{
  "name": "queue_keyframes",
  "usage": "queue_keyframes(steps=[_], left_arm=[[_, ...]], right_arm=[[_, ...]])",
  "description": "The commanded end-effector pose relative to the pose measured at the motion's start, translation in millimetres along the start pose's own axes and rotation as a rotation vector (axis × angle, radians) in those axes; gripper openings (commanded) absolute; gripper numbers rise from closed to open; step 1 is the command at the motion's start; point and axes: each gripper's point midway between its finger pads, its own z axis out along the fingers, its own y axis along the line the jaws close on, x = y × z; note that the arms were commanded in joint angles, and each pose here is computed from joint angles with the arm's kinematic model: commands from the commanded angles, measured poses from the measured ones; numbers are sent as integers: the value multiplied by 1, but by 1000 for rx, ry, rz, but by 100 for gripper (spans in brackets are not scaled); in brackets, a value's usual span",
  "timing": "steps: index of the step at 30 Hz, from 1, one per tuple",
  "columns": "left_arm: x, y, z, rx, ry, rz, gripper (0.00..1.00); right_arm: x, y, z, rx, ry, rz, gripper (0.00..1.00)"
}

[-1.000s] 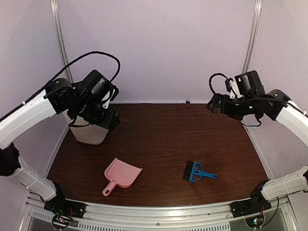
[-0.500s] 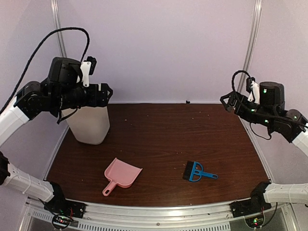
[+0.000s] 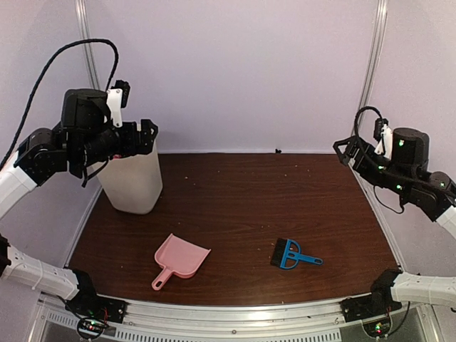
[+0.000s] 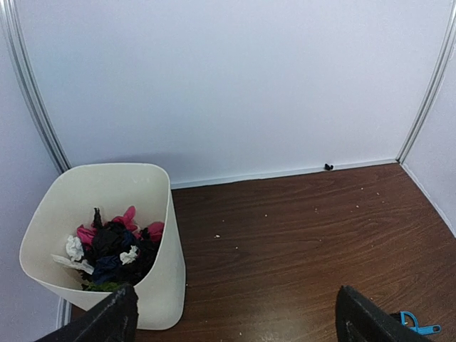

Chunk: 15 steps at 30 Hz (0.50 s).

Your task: Sweep away the paper scraps from the table

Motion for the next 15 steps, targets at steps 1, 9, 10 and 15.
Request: queue_keyframes(steps=[1, 9, 10, 15], left_arm=[[-8, 6, -4, -13, -47, -20, 98], [-3, 8, -4, -14, -45, -23, 98], [-2, 8, -4, -15, -43, -21, 98], [-1, 8, -3, -17, -42, -14, 98]], right_arm=[[-5, -4, -3, 10, -31, 30, 100], [-1, -4, -2, 6, -18, 41, 100], [-1, -4, -2, 5, -19, 42, 100], [1, 0, 0, -18, -7, 36, 100]])
